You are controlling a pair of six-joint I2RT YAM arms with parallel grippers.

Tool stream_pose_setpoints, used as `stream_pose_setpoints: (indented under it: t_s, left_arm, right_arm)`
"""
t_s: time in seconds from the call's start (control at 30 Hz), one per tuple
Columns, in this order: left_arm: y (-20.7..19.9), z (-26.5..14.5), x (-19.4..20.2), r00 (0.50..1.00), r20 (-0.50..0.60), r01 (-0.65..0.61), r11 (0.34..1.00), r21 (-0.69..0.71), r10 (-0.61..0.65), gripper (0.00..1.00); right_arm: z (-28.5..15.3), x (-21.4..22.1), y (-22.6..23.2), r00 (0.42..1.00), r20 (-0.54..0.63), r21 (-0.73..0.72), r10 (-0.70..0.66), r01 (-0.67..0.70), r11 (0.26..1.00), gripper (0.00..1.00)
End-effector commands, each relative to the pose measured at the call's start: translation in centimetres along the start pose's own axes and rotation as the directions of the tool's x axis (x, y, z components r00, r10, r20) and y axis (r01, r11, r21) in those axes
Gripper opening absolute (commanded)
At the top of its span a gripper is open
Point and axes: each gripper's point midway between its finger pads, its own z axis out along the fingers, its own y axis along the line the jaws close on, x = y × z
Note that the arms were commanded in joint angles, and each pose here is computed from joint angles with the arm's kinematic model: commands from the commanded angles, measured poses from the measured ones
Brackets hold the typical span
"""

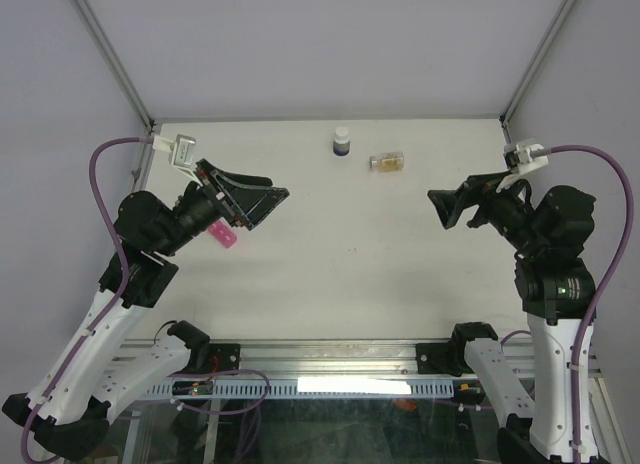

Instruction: Sort the pills into containers

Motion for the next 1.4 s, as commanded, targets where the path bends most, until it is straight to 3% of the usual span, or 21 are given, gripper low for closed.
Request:
stream_pose_setpoints:
  t_s: [0.0,0.43,0.97,1.03,1.37]
  left_arm:
    - [-2.2,-0.4,-2.9,0.995,0.099,0.005,0.999,0.038,-0.008,0.99]
    - [-0.7,-0.7,-4.0,0.966,0.174,0.205,0.976,-0.067,-0.191,0.99]
    - [-2.6,-1.3,-4.7,0.963,0.152,0.230,0.973,-0.032,-0.223,0.99]
    - [-2.8,-1.7,-4.6,0.967,0.153,0.212,0.977,-0.027,-0.206,0.99]
    - [-0.2,-3.4,-1.9,0.985,0.123,-0.117,0.991,-0.067,0.125,0.99]
  right_arm:
    - [-0.1,-1.5,0.4,0.998,0.055,-0.019,-0.007,0.008,1.000,0.99]
    - [0.6,-1.3,-0.9,1.000,0.027,0.009,0.013,-0.013,1.000,0.99]
    - [0.7,-0.8,-2.3,0.999,0.019,0.046,0.034,-0.034,0.998,0.99]
    - [0.6,-0.9,-2.1,0.999,0.021,0.039,0.036,-0.037,0.999,0.99]
    - [-0.6,-0.8,-2.0,0.998,0.063,0.065,0.014,-0.018,0.998,0.99]
